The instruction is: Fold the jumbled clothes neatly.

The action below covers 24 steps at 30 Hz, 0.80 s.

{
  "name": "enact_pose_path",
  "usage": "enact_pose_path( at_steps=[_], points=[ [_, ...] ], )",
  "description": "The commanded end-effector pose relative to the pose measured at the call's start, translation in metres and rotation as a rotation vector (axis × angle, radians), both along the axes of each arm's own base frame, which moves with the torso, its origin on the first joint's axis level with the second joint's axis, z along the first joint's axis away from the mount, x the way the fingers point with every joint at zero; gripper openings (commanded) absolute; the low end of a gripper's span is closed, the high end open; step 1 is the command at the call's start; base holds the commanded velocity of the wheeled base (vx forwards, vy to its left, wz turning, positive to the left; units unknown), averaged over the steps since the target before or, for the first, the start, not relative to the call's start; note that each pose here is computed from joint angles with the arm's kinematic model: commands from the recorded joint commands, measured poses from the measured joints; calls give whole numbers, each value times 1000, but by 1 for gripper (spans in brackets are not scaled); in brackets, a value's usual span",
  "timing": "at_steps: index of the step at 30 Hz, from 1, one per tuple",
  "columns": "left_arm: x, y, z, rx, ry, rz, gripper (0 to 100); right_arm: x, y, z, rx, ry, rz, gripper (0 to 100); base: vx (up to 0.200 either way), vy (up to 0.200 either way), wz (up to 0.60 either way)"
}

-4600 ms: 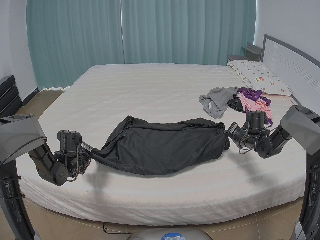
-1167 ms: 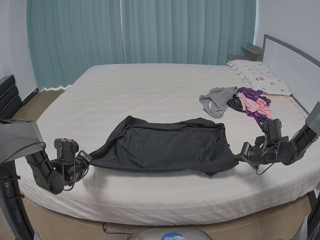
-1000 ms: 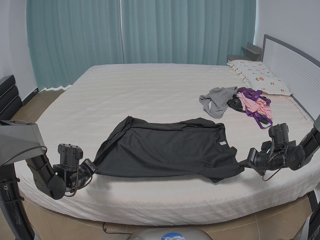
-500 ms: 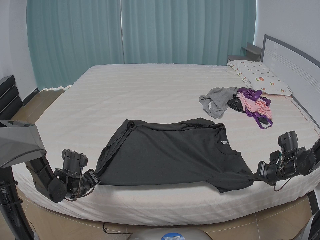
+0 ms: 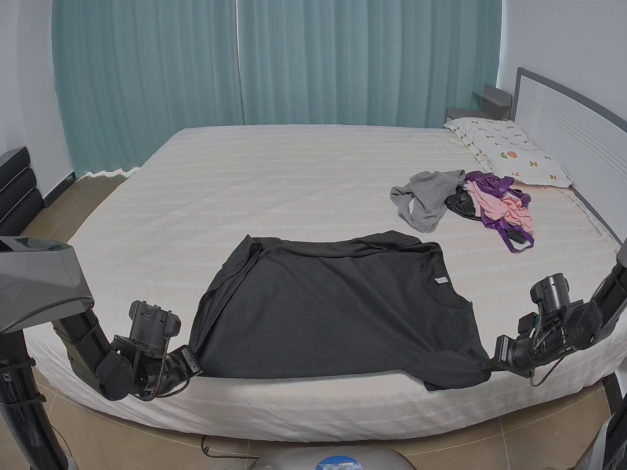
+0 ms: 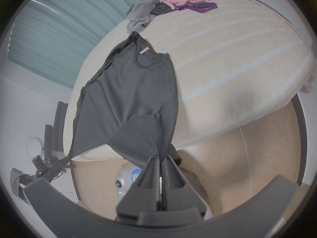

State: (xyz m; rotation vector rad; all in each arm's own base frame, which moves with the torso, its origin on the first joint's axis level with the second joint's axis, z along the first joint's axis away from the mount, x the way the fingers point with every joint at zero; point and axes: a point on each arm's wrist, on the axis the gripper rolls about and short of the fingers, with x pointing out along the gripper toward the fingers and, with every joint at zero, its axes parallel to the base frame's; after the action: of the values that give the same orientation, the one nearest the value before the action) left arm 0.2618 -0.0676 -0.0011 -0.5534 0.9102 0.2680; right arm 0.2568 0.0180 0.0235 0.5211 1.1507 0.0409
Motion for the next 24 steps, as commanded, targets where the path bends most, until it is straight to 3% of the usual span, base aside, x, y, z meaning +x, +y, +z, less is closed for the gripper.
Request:
enact_pose_path(
  at_steps=[1, 18, 24],
  points=[
    [-3, -6, -1, 3, 13, -25, 0, 7, 0, -19, -25, 50, 2, 100, 0, 0, 0],
    [-4, -6, 0, 3, 11, -25, 0, 36, -3, -33, -12, -134, -32, 100, 0, 0, 0],
    [-4, -6, 1, 1, 7, -25, 0, 51, -4, -45, -15, -144, -39, 100, 0, 0, 0]
  ],
)
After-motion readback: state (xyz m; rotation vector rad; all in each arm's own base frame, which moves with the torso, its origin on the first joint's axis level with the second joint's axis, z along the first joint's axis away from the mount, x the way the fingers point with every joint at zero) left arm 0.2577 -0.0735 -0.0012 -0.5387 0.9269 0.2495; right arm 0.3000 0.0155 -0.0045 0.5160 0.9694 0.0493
